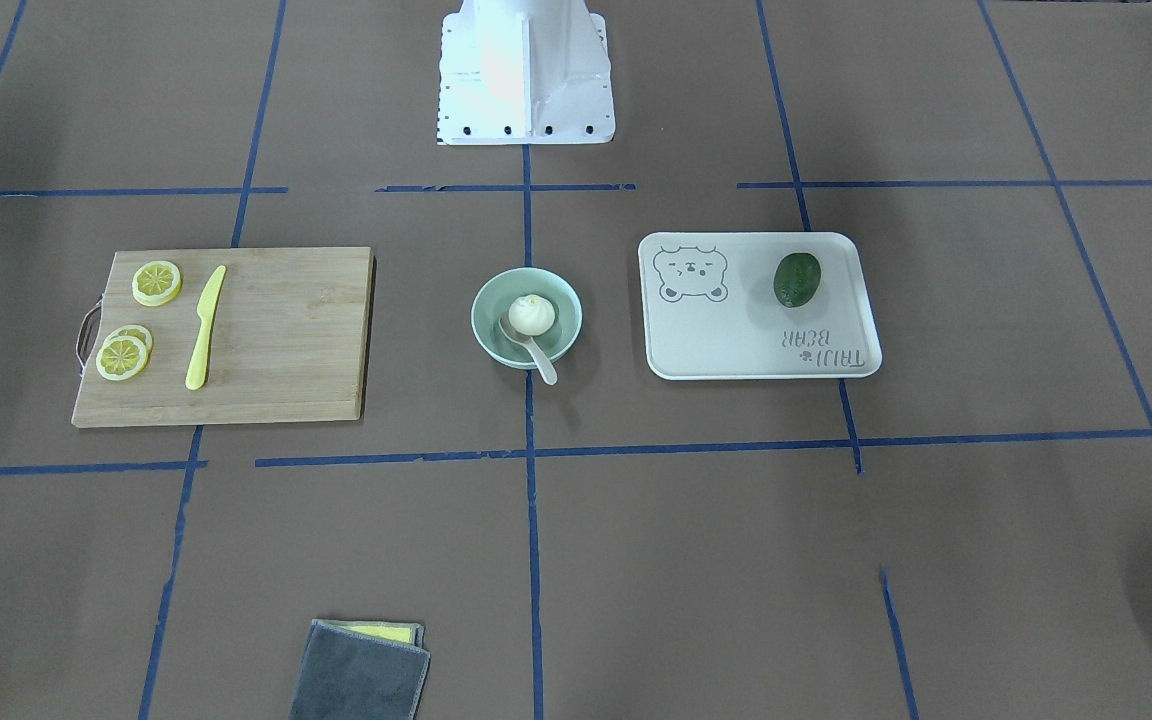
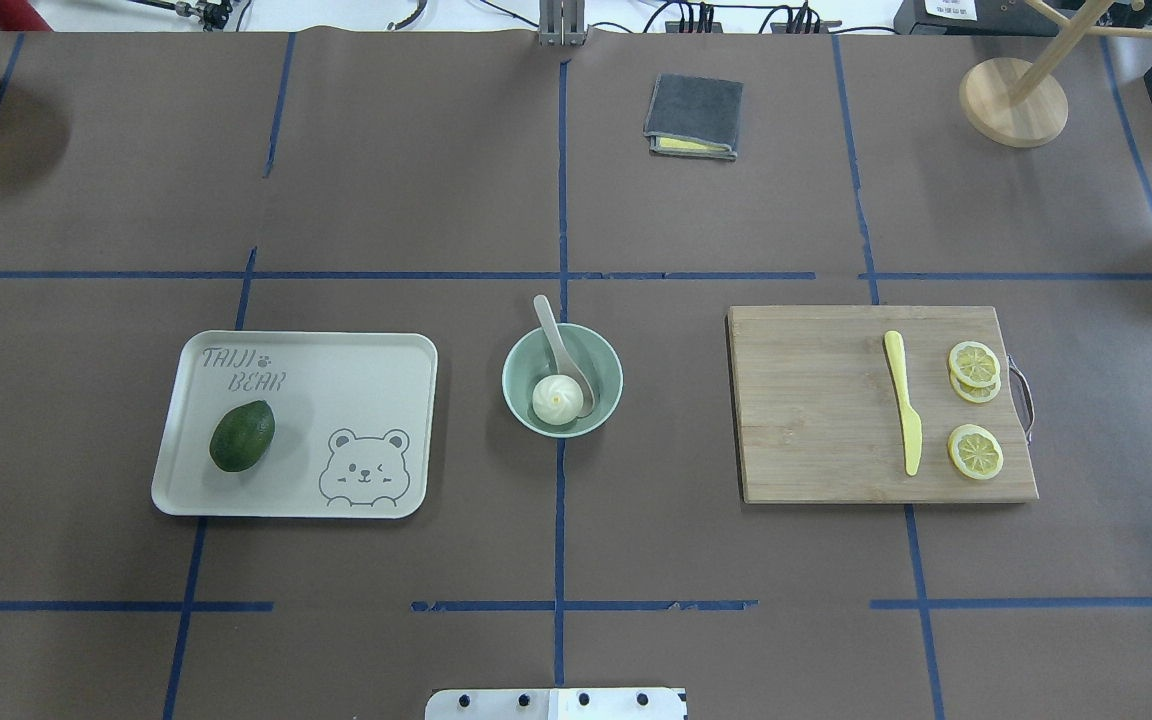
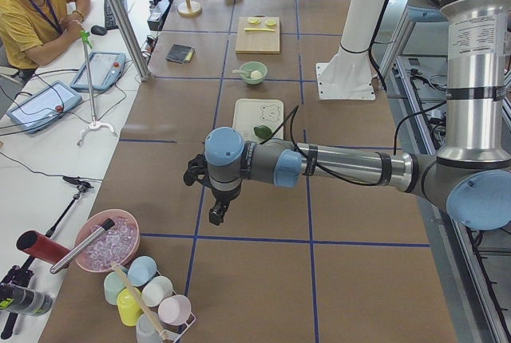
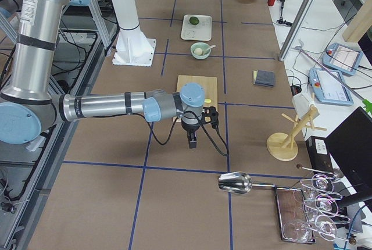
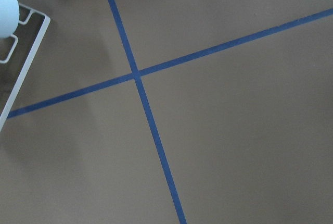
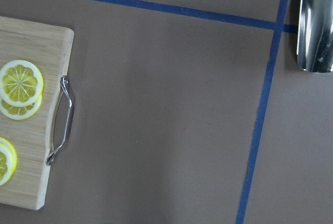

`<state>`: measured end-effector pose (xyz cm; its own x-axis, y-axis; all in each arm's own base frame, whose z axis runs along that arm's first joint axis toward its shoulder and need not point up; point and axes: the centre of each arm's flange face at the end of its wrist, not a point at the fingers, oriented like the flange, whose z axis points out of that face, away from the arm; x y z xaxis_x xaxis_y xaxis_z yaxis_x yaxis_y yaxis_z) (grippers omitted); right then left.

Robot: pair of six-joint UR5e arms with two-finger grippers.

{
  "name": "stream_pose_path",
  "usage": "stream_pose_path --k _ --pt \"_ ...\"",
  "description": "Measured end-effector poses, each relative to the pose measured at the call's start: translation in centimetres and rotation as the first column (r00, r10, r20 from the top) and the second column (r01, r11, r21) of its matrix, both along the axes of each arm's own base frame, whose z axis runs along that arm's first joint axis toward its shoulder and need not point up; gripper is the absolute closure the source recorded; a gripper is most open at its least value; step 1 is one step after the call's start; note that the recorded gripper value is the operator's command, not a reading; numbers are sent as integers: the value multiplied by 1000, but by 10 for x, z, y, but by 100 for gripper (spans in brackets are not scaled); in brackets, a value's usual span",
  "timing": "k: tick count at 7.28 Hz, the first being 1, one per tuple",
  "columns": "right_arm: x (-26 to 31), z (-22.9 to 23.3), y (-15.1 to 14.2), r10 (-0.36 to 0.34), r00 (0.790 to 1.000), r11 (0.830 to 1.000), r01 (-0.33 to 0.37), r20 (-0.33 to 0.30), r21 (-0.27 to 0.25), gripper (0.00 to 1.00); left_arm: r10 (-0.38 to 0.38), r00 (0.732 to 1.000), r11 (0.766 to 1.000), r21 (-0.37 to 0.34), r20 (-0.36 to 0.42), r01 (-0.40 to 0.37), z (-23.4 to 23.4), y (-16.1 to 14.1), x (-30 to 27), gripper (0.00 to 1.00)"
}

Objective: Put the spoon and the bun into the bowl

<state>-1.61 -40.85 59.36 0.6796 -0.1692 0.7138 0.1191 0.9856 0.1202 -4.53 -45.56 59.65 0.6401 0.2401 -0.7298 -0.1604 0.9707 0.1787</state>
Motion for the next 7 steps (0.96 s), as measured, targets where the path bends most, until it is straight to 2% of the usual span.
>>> stream_pose_path --k 2,3,7 --pt "13 4 0 -8 1000 1000 8 4 -1 0 -2 1000 999 -49 -10 1 10 5 0 0" --pt "16 4 0 -6 1000 1000 6 4 0 0 -1 1000 999 -49 -11 1 15 4 0 0" --pt "23 11 1 11 1000 1000 -10 17 -29 0 6 1000 998 55 -13 -5 15 -11 3 0"
